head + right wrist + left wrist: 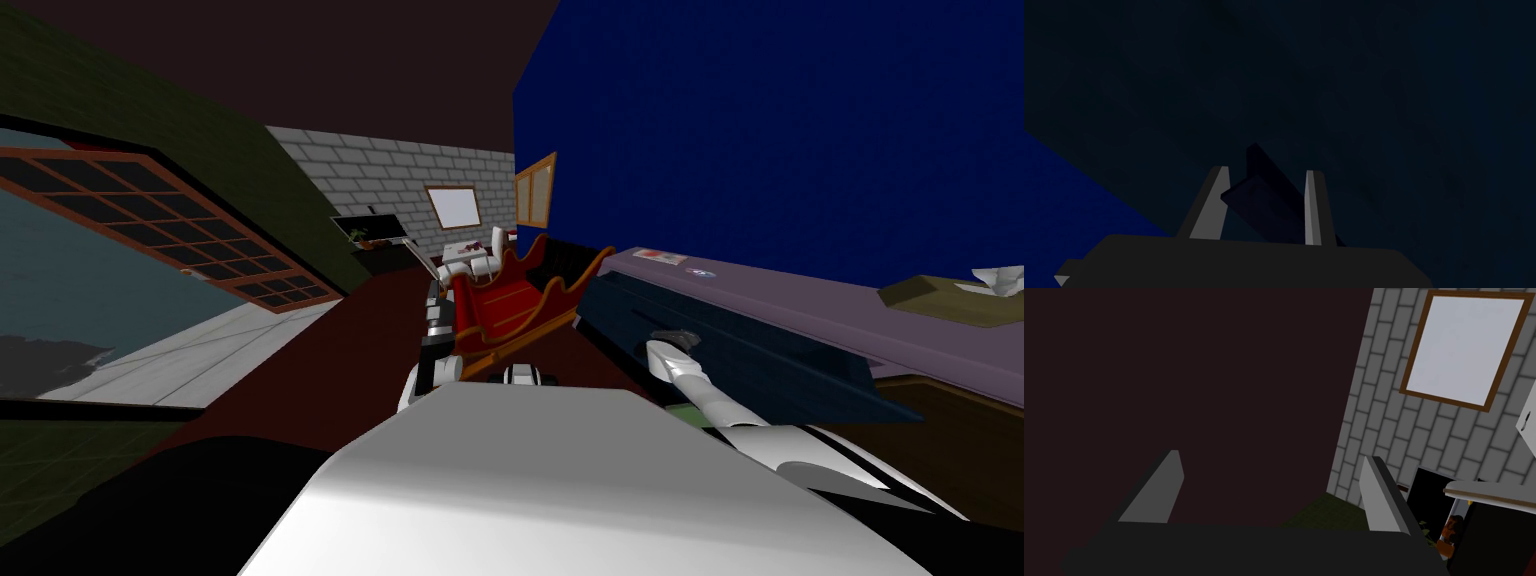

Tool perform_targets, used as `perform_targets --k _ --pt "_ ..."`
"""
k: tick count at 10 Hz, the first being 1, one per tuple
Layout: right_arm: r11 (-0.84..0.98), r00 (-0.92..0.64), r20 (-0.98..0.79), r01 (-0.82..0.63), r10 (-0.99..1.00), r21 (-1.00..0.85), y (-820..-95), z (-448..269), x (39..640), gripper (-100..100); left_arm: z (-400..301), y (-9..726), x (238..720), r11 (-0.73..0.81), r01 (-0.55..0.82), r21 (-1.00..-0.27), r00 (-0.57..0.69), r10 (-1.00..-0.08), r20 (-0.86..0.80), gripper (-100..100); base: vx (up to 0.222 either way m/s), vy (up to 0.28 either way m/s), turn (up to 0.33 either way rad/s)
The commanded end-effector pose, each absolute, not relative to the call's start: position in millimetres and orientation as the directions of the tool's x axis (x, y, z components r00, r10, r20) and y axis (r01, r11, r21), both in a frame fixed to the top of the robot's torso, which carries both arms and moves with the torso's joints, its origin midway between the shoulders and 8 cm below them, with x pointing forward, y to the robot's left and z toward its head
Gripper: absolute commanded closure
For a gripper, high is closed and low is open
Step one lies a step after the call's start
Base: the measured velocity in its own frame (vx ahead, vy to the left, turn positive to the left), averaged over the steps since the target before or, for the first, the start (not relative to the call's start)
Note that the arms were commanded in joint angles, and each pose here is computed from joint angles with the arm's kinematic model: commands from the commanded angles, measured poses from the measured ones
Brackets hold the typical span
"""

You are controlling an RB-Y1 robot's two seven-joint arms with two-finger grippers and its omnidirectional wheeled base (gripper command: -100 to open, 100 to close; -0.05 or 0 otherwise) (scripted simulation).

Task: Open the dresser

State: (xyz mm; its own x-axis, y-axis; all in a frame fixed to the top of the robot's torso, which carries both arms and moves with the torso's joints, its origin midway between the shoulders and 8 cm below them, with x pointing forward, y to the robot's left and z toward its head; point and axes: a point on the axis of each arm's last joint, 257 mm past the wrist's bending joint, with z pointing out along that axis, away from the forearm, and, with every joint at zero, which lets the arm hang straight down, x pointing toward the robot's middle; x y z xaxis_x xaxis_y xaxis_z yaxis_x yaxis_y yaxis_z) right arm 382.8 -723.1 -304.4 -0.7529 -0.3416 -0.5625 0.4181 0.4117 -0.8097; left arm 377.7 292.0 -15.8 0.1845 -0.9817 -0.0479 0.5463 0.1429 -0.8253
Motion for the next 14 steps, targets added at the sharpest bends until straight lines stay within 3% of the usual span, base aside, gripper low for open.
perform_targets --k 1,8,9,14 --pt "0.412 -0.755 -0.560 0.416 -0.340 -0.811 -740.5 -290.2 385.3 -100 -15.8 292.1 377.6 0.143 0.546 -0.825 0.185 -0.982 -0.048 0 -0.004 0.058 -0.018" --pt "0.419 -0.756 -0.560 0.412 -0.338 -0.809 -772.5 -261.8 387.5 -100 -15.9 292.2 377.6 0.143 0.546 -0.825 0.185 -0.982 -0.048 0 0.001 0.044 -0.016" --pt "0.422 -0.757 -0.559 0.409 -0.338 -0.809 -772.6 -263.1 387.2 0 -15.8 292.2 377.6 0.143 0.546 -0.825 0.185 -0.982 -0.048 0 0.000 0.000 0.000" --pt "0.431 -0.761 -0.555 0.400 -0.335 -0.809 -769.5 -270.8 385.5 0 -15.9 292.2 377.6 0.144 0.546 -0.825 0.185 -0.982 -0.048 0 0.000 0.000 0.000"
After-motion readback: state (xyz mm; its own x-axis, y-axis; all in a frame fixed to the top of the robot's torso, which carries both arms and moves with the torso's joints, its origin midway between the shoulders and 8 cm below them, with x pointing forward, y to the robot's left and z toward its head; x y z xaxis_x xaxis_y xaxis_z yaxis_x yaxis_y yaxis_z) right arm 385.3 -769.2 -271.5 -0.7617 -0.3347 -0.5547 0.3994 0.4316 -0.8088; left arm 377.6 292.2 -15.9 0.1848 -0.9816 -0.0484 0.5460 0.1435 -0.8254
